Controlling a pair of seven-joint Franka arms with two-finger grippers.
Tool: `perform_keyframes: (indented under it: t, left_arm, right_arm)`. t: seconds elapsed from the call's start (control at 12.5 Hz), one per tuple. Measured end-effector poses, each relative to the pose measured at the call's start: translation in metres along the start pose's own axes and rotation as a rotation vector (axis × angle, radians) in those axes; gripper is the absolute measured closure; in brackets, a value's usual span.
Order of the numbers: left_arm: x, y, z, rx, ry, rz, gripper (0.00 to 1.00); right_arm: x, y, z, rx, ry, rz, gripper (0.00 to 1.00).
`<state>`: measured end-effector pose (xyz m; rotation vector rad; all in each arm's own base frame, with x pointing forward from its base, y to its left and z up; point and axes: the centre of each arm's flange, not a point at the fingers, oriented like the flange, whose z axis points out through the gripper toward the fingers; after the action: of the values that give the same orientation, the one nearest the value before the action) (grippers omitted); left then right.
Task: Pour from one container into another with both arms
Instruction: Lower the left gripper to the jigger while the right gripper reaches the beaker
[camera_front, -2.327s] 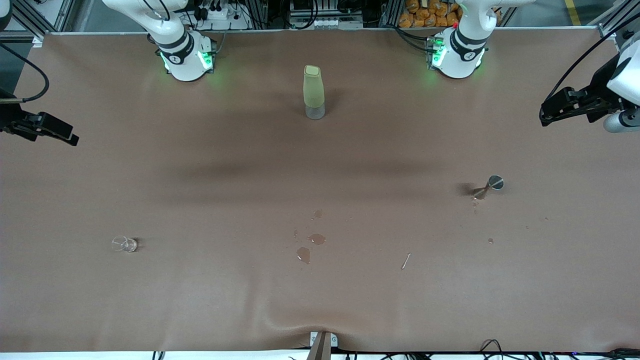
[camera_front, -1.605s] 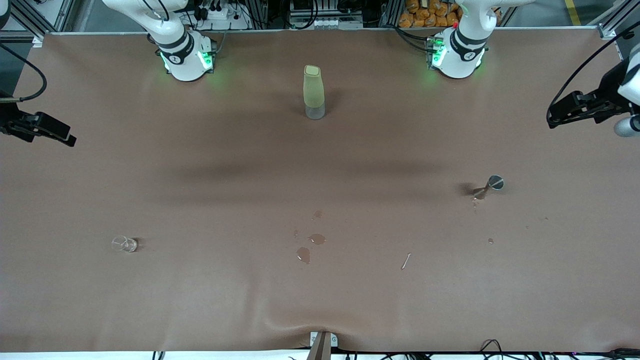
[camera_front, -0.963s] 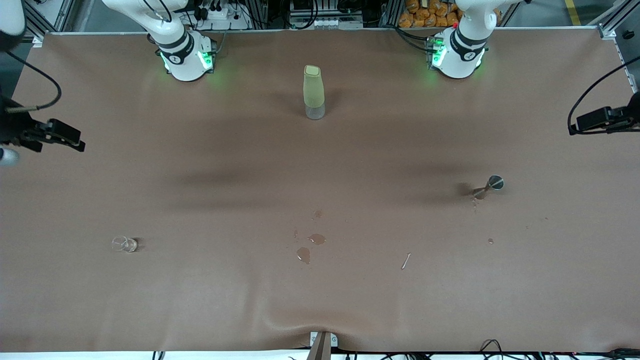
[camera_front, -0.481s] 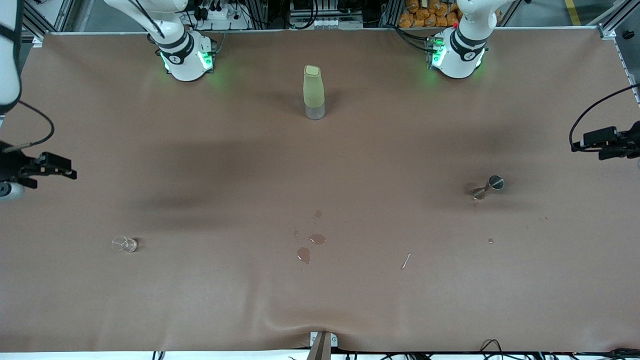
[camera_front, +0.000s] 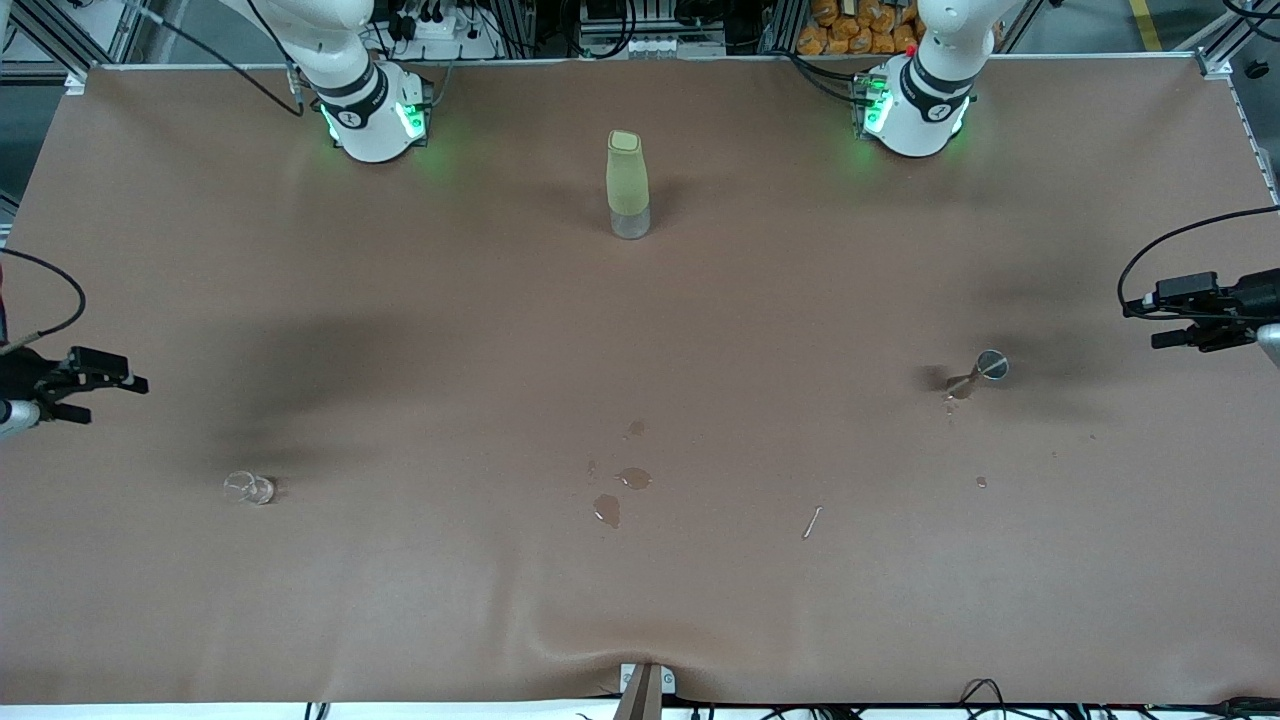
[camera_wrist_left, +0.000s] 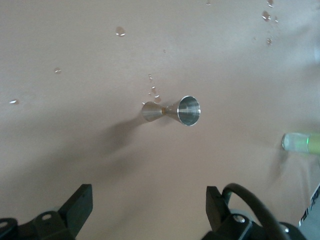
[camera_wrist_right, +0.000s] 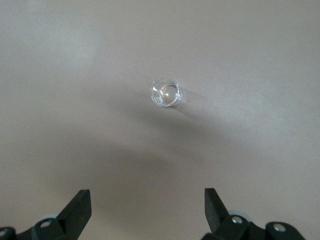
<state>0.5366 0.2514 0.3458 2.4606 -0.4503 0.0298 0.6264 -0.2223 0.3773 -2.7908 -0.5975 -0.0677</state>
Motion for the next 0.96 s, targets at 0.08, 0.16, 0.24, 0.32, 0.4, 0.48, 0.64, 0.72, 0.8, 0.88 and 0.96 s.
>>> perform_keyframes:
  t: [0.08, 0.16, 0.24, 0.32, 0.4, 0.48, 0.64, 0.72, 0.8, 0.88, 0.96]
  left_arm:
    - [-0.001, -0.004, 0.005, -0.021, 0.016, 0.037, 0.0]
    - [-0.006, -0.012, 0.011, -0.043, 0.033, 0.076, 0.0]
    - [-0.015, -0.026, 0.018, -0.069, 0.053, 0.124, 0.0]
    - [-0.025, -0.041, 0.029, -0.108, 0.082, 0.179, 0.0]
    - [-0.034, -0.053, 0.045, -0.17, 0.11, 0.236, 0.0]
    - [-0.039, -0.059, 0.064, -0.244, 0.134, 0.294, 0.0]
    - [-0.038, -0.065, 0.096, -0.327, 0.184, 0.452, 0.0]
    - [-0.035, -0.067, 0.109, -0.346, 0.23, 0.55, 0.02]
    - [-0.032, -0.069, 0.122, -0.36, 0.28, 0.647, 0.03]
    - [-0.031, -0.072, 0.136, -0.372, 0.321, 0.751, 0.04]
    - [-0.03, -0.073, 0.149, -0.381, 0.354, 0.85, 0.12]
  right_arm:
    - [-0.008, 0.014, 0.015, 0.038, 0.025, -0.038, 0.0]
    - [-0.015, 0.029, 0.029, 0.067, 0.064, -0.086, 0.0]
    - [-0.021, 0.041, 0.039, 0.075, 0.107, -0.131, 0.0]
    - [-0.024, 0.051, 0.046, 0.072, 0.134, -0.166, 0.0]
    - [-0.028, 0.057, 0.053, 0.076, 0.15, -0.19, 0.0]
    - [-0.032, 0.063, 0.062, 0.092, 0.177, -0.219, 0.0]
    - [-0.04, 0.075, 0.083, 0.126, 0.261, -0.321, 0.0]
    - [-0.043, 0.08, 0.092, 0.131, 0.292, -0.368, 0.0]
    - [-0.046, 0.085, 0.1, 0.126, 0.316, -0.41, 0.0]
    - [-0.048, 0.089, 0.105, 0.119, 0.344, -0.45, 0.0]
    - [-0.049, 0.091, 0.11, 0.117, 0.377, -0.492, 0.0]
